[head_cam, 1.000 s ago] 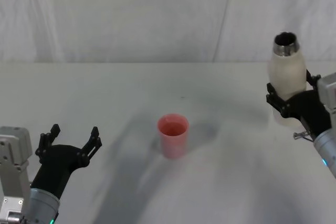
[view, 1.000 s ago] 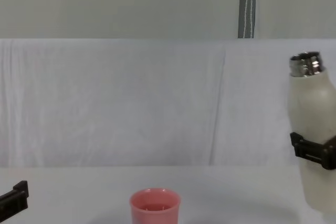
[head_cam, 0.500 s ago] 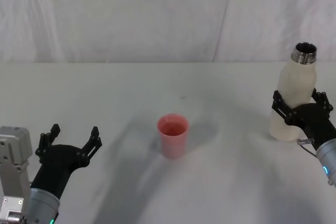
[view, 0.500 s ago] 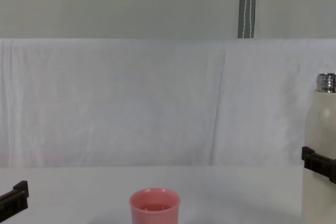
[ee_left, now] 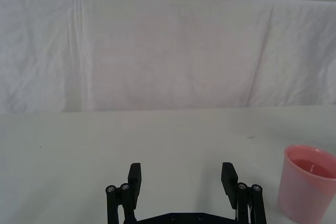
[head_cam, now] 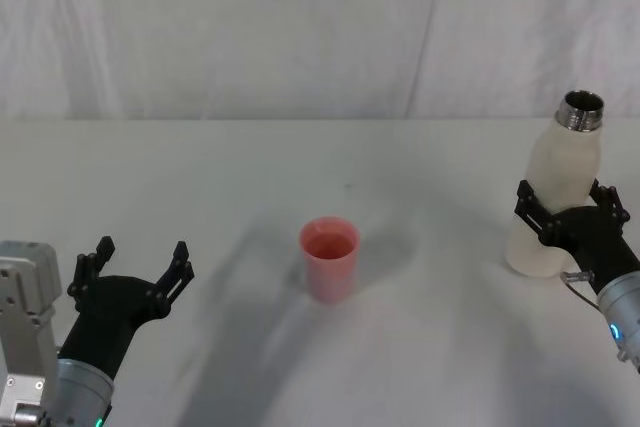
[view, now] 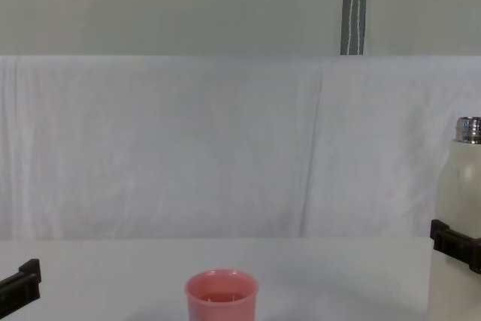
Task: Grasp the thermos with one hand and pour water into the cup lid.
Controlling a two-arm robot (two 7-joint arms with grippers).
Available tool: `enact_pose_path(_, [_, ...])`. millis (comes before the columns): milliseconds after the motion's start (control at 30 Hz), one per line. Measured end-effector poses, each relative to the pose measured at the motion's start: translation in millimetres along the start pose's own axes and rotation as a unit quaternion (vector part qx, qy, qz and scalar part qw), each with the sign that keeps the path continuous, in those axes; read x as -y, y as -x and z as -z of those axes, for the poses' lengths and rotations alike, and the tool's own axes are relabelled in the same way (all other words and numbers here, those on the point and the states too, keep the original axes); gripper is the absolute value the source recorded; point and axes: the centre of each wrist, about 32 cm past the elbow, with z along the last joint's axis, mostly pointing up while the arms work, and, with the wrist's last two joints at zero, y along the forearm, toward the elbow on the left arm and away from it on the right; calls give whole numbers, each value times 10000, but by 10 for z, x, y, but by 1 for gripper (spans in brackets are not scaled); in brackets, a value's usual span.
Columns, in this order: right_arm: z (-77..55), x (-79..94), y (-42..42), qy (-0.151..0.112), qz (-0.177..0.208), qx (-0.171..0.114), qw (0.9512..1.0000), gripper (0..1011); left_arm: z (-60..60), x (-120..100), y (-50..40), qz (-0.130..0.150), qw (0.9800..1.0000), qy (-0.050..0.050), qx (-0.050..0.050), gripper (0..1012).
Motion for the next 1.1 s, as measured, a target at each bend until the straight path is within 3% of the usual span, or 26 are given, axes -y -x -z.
enact_pose_path(1100, [40,-17,19,-1,30,-58,10000,950,0,0,0,0,10000,0,0,1001])
